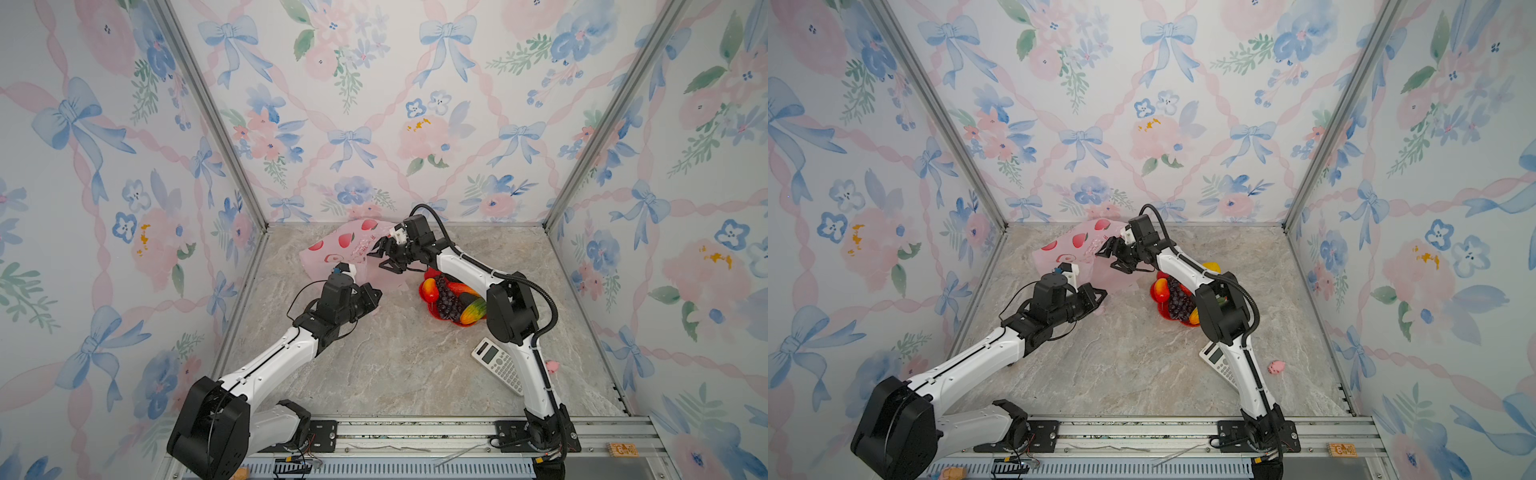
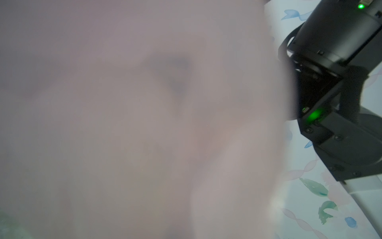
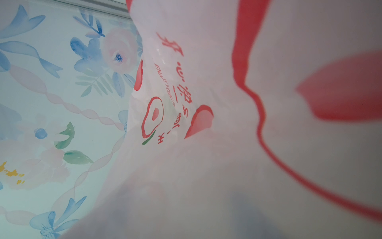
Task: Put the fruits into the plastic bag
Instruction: 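Withdraw the right gripper from the bag away from the bowl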
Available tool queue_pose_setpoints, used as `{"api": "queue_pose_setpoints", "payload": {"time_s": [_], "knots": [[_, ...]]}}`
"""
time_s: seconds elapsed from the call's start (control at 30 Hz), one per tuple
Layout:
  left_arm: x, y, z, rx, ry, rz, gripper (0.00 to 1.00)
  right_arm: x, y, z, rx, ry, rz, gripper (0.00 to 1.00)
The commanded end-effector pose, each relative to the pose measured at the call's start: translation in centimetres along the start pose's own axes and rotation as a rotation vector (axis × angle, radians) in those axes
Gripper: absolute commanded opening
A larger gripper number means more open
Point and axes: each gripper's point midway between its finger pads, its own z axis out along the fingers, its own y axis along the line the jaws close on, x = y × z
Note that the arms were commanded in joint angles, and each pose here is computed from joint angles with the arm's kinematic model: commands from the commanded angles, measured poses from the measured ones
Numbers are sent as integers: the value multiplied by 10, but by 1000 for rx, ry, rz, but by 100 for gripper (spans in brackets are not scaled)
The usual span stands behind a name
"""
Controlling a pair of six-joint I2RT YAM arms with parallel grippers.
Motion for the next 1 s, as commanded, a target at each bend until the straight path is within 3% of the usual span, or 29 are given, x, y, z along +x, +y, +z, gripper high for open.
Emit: {"api": "queue_pose_setpoints", "payload": {"time_s": [0.0, 0.33, 0.37, 0.4, 0.57, 0.67, 0.73, 0.87, 0.97], "knots": [[-1, 0, -4, 19, -11, -14, 0, 6, 23, -40, 27, -6, -69, 78], [-8, 8, -8, 21, -53, -47, 0, 29, 40, -104, 89, 14, -180, 82], [-9, 9, -9, 24, -59, -49, 0, 32, 43, -114, 98, 6, -198, 86], [-11, 9, -10, 27, -64, -51, 0, 33, 46, -125, 114, -4, -219, 97], [-13, 6, -13, 44, -73, -53, 0, 35, 36, -191, 333, -93, -347, 96], [-12, 7, -13, 49, -65, -54, 0, 26, 28, -246, 424, -230, -345, 96], [-11, 8, -13, 51, -60, -56, 0, 20, 24, -283, 372, -357, -268, 96], [-12, 6, -14, 59, -55, -52, 0, 8, -22, -341, 101, -586, 128, 96], [-14, 3, -16, 65, -57, -47, 0, 28, -57, -367, 145, -583, 243, 96]]}}
